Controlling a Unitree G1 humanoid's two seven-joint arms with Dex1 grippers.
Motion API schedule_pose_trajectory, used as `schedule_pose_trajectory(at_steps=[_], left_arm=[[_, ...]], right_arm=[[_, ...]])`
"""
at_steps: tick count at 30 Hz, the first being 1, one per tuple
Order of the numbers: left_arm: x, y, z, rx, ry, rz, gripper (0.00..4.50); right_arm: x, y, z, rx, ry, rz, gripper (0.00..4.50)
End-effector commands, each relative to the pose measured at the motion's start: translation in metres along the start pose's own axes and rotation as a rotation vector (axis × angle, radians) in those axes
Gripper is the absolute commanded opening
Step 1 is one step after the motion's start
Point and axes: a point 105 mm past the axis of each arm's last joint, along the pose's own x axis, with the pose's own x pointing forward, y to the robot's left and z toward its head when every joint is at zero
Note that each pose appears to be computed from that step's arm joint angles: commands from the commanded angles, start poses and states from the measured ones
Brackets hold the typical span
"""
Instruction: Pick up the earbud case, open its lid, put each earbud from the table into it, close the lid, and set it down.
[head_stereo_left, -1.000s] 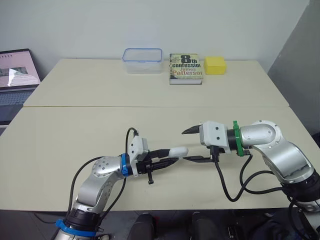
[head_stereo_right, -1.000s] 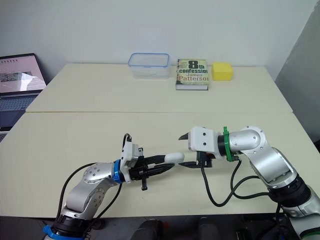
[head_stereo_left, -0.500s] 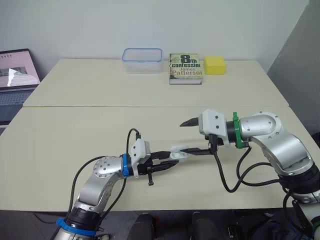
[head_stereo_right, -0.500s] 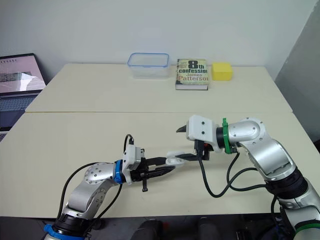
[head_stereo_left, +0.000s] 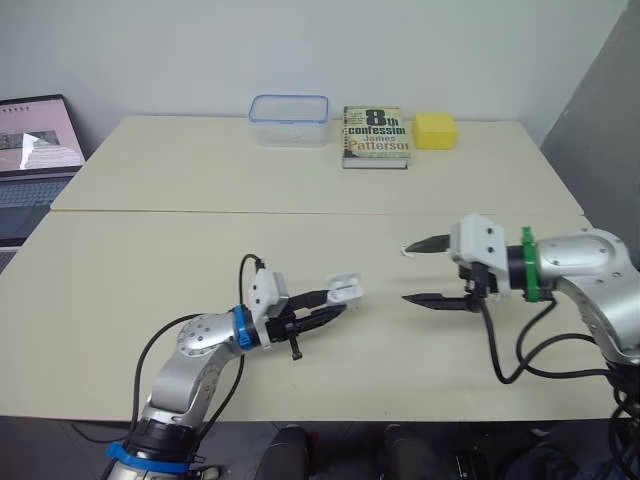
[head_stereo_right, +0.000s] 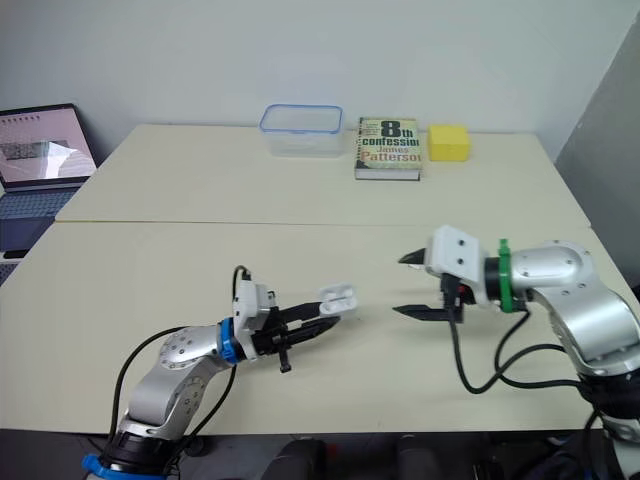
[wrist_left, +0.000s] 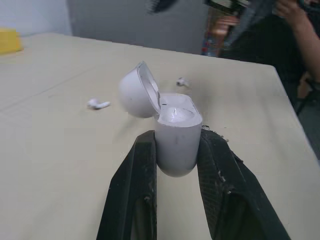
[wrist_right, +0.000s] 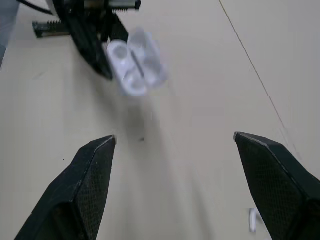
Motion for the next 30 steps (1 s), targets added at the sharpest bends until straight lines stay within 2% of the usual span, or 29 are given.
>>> schedule_pose_trajectory(at_steps=[1, 6, 12, 22, 26, 30], left_arm=[[-0.012, 0.008, 0.014, 0.021, -0.046, 0.1, 0.74], [-0.023, 0.014, 0.015, 0.04, -0.056, 0.214, 0.74], [-0.027, 0.021, 0.022, 0.085, -0.13, 0.352, 0.74], [-0.022, 0.027, 0.025, 0.117, -0.171, 0.445, 0.74], [-0.022, 0.029, 0.026, 0.126, -0.172, 0.455, 0.74], [-0.018, 0.028, 0.026, 0.131, -0.176, 0.454, 0.74]], right_arm=[[-0.028, -0.006, -0.002, 0.001, -0.02, -0.121, 3.94], [-0.057, 0.005, -0.034, 0.123, 0.009, -0.255, 3.94], [-0.084, 0.025, -0.067, 0.228, 0.069, -0.387, 3.94], [-0.079, 0.05, -0.079, 0.299, 0.094, -0.4, 3.94], [-0.066, 0.042, -0.078, 0.336, 0.087, -0.429, 3.94], [-0.035, 0.021, -0.073, 0.352, 0.073, -0.487, 3.94]])
